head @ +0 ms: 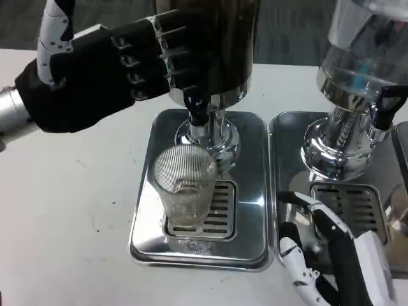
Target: Grasp the cup under the faucet to collect the drink, then remove the cup.
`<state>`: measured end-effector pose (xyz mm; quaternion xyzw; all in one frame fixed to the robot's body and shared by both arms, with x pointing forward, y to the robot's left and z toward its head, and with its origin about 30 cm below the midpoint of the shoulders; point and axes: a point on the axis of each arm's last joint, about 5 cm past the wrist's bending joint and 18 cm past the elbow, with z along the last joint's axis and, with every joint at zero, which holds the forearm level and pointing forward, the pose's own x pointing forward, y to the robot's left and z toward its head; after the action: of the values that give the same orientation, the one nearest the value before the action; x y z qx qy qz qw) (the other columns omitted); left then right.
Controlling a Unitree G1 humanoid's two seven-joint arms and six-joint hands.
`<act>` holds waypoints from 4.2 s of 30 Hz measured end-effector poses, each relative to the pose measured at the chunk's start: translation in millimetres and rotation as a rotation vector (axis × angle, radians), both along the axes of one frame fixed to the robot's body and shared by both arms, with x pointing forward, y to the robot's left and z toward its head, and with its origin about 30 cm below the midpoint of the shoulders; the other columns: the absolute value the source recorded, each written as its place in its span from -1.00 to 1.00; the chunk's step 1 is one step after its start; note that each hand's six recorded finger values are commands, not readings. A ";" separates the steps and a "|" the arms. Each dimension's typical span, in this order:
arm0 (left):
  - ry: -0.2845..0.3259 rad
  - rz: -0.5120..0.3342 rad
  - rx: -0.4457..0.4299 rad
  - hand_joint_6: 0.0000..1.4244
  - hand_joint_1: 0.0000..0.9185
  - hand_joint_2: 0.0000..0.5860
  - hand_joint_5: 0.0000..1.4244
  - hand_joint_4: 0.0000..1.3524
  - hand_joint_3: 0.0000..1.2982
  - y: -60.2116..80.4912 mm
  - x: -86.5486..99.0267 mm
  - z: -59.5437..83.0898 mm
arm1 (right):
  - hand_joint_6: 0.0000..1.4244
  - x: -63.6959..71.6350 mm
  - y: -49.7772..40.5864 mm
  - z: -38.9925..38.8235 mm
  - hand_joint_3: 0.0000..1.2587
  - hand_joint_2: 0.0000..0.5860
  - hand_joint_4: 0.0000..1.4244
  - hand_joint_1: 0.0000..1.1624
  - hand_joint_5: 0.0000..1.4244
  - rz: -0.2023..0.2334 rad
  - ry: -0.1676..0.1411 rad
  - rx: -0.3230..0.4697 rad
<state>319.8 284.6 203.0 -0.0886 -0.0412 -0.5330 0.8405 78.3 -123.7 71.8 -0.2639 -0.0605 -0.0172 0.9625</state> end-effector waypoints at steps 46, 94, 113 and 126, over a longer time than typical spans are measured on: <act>-0.338 -0.004 0.252 -0.85 -1.00 -0.76 -0.85 -0.91 -0.73 -36.1 -1.8 -5.8 | -0.82 -5.0 -0.2 -0.9 -0.47 0.43 -0.65 -0.58 -0.72 -0.023 0.020 0.043; -0.701 0.009 0.434 -0.83 -1.00 -0.78 -0.86 -0.92 -0.72 -44.8 -15.8 6.7 | -0.84 2.1 -2.1 1.2 -0.48 0.45 -0.67 -0.58 -0.74 -0.004 0.003 0.038; -0.718 0.024 0.443 -0.83 -1.00 -0.78 -0.86 -0.92 -0.73 -46.4 -19.8 2.9 | -0.93 5.0 -4.7 2.4 -0.70 0.12 -0.79 -0.48 -0.81 0.066 0.028 0.043; -0.728 0.029 0.446 -0.83 -1.00 -0.77 -0.86 -0.91 -0.72 -46.4 -21.5 2.5 | -1.00 25.4 -1.8 11.1 -1.00 -0.21 -1.00 -0.40 -1.00 0.226 0.017 0.099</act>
<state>298.3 238.2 205.5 0.2899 -0.2200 -0.5133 0.7772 103.8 -125.5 82.9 -0.2079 -0.0809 0.0907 0.9706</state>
